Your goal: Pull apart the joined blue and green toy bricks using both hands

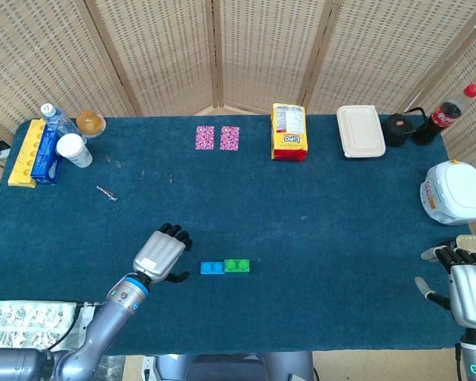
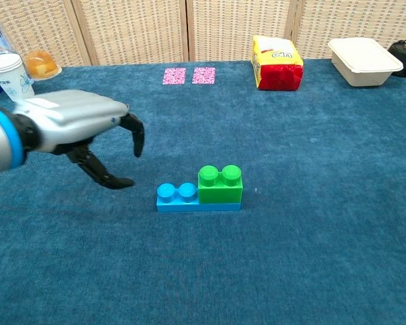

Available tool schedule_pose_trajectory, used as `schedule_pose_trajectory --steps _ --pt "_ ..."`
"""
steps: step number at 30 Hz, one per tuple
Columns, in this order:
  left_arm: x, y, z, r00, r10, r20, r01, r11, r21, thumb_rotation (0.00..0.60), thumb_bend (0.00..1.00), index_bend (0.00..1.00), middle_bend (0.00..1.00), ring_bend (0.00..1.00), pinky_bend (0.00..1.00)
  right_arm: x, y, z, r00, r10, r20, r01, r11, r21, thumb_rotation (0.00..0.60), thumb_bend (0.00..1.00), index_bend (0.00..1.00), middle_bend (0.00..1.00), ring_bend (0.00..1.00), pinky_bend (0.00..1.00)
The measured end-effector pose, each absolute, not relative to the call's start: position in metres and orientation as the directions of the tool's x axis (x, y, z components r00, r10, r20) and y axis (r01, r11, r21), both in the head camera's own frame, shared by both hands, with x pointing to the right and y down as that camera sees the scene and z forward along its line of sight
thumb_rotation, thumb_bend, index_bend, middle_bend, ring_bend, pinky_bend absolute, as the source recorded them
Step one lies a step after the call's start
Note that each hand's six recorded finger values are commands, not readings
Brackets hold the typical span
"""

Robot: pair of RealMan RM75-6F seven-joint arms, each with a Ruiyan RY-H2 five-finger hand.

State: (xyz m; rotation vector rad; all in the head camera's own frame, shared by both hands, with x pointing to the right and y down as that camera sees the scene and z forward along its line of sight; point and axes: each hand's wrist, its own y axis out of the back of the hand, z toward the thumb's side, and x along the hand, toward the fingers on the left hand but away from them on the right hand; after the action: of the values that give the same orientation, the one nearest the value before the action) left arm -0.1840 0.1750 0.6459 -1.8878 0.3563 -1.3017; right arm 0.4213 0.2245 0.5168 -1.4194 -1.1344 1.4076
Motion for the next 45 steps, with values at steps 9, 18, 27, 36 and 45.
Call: schedule_pose_trajectory --steps 9,18,27,36,45 --pt "-0.152 0.181 0.672 0.438 -0.605 0.665 0.262 -0.622 -0.738 0.433 0.26 0.43 0.32 0.18 0.2 0.425 0.224 0.514 -0.045 0.966 -0.256 0.043 -0.254 -0.966 0.6 0.24 0.45 0.48 0.44 0.38" --pt "-0.124 0.19 0.685 0.453 -0.6 0.66 0.267 -0.615 -0.742 0.432 0.26 0.48 0.32 0.18 0.2 0.432 0.229 0.508 -0.065 0.967 -0.245 0.036 -0.243 -0.969 0.6 0.24 0.45 0.48 0.44 0.38" --pt "-0.114 0.197 0.694 0.45 -0.614 0.649 0.296 -0.583 -0.757 0.479 0.26 0.54 0.32 0.18 0.19 0.441 0.231 0.503 -0.09 0.968 -0.236 0.038 -0.234 -0.972 0.6 0.24 0.45 0.48 0.44 0.38" --pt "-0.112 0.199 0.701 0.449 -0.616 0.647 0.305 -0.575 -0.759 0.555 0.3 0.65 0.32 0.18 0.17 0.445 0.23 0.498 -0.104 0.966 -0.235 0.053 -0.23 -0.972 0.6 0.24 0.45 0.48 0.44 0.38" --pt "-0.116 0.179 0.69 0.475 -0.638 0.606 0.284 -0.541 -0.792 0.6 0.35 0.77 0.52 0.36 0.25 0.444 0.232 0.498 -0.106 0.968 -0.228 0.063 -0.222 -0.973 0.6 0.24 0.45 0.48 0.44 0.39"
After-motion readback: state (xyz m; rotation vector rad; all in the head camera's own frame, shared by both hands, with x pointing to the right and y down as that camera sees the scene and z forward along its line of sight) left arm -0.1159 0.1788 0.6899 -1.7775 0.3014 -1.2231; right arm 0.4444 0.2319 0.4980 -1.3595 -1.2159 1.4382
